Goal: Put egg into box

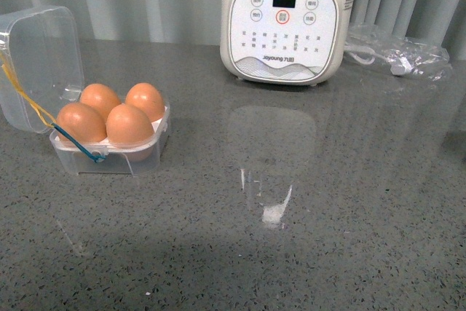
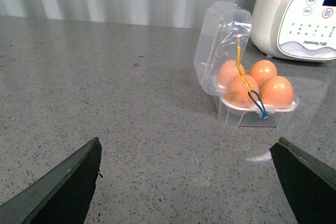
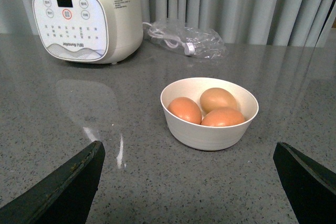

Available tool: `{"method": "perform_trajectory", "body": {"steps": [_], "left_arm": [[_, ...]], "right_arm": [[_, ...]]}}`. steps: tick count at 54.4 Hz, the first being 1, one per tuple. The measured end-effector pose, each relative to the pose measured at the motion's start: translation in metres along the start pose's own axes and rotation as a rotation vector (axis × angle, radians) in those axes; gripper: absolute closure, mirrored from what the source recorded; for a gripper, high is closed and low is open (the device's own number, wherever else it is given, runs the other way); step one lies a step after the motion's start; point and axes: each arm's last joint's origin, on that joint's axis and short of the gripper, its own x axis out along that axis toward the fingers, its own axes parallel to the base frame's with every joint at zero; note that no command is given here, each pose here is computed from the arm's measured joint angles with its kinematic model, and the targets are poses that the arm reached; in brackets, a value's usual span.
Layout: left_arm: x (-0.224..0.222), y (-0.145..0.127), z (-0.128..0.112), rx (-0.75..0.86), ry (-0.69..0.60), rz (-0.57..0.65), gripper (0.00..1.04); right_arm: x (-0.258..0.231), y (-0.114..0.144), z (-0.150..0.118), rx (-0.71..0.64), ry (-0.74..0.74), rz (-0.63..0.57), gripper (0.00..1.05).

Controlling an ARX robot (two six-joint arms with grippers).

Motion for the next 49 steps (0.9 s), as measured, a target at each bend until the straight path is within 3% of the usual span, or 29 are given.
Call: {"method": "perform_trajectory", "body": {"steps": [4, 8, 11, 17, 26, 39, 49], "left_arm": [[0.0, 0.0, -0.001, -0.009, 0.02, 0.017, 0.07], [0.002, 0.0, -0.004, -0.045, 0.364, 0.27, 0.07], [0.003, 0.001, -0.008, -0.027, 0.461, 0.338, 0.07], [0.006, 0.002, -0.002, -0.051, 0.45, 0.35, 0.07], [0.018, 0.005, 0.028, -0.106, 0.329, 0.312, 0.07], [0.075, 0.032, 0.064, -0.124, 0.231, 0.233, 0.07], [0.114, 0.055, 0.063, -0.135, 0.276, 0.214, 0.07]], "right_arm": [[0.0, 0.0, 0.0, 0.0, 0.0, 0.0, 0.07], [0.0, 0.0, 0.0, 0.001, 0.0, 0.0, 0.07], [0.0, 0.0, 0.0, 0.001, 0.0, 0.001, 0.07], [0.0, 0.0, 0.0, 0.001, 0.0, 0.0, 0.07], [0.0, 0.0, 0.0, 0.001, 0.0, 0.0, 0.07], [0.0, 0.0, 0.0, 0.001, 0.0, 0.0, 0.07], [0.0, 0.0, 0.0, 0.001, 0.0, 0.0, 0.07]]}}
